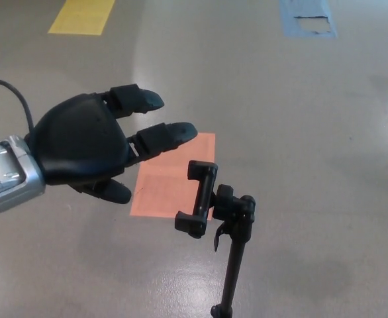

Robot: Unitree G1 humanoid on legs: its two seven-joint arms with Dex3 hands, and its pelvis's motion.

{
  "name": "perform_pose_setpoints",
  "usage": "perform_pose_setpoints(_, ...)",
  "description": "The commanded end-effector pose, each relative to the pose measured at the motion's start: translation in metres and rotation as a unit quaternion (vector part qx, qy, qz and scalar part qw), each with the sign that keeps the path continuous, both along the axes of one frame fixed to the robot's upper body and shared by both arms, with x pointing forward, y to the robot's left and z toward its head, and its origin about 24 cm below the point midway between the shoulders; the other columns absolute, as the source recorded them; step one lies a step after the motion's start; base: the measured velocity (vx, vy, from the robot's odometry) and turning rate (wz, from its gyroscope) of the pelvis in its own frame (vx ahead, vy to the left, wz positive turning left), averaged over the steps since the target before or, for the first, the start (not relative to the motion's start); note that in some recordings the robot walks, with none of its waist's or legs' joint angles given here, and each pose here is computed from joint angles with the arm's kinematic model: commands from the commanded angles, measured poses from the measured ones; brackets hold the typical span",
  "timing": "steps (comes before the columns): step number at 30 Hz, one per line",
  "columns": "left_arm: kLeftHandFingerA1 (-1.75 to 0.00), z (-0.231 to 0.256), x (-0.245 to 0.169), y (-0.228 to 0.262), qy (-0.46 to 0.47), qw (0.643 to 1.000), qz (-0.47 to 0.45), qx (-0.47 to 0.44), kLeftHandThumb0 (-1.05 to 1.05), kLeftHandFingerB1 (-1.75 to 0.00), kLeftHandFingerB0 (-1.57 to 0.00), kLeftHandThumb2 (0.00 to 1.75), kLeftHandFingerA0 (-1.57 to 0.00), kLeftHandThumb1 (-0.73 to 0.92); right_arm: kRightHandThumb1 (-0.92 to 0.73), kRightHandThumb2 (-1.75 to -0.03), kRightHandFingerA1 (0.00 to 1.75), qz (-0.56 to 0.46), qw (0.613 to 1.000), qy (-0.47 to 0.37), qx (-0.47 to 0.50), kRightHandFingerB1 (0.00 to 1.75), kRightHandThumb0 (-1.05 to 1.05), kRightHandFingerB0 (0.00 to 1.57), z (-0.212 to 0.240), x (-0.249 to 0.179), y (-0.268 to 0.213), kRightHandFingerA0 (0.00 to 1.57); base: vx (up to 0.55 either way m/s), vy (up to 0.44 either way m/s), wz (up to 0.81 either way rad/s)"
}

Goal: The robot uses its left hand to grab the top of a phone stand kept on the floor and tilt it upwards to adjust its angle

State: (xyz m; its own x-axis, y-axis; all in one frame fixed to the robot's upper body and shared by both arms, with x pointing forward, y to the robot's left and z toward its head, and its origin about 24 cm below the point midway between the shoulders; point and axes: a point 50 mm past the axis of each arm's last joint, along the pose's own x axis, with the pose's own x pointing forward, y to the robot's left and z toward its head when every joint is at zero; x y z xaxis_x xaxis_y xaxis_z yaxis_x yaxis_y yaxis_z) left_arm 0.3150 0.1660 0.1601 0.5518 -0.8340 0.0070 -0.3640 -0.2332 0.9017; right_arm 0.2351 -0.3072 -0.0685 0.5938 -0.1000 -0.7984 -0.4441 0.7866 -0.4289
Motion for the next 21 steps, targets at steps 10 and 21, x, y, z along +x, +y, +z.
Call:
perform_pose_setpoints(10,-0.29,-0.0056,-0.0028,0.0002,0.003,0.999,0.004,0.032,-0.8,-0.18,0.0,0.66,-0.21,0.87,-0.82,-0.65,0.39,0.005,1.0,0.003,-0.017,0.32,-0.64,0.24,0.0052,0.0028,-0.0063,0.26,0.0,0.0,0.0)
perform_pose_setpoints(21,-0.44,-0.0068,-0.0023,0.0005,0.003,1.0,0.001,0.024,-0.81,-0.22,0.0,1.02,-0.15,0.68,-0.8,-0.64,0.4,0.001,1.0,0.001,-0.013,0.32,-0.65,0.22,0.0057,0.004,-0.0057,0.25,0.0,0.0,0.0)
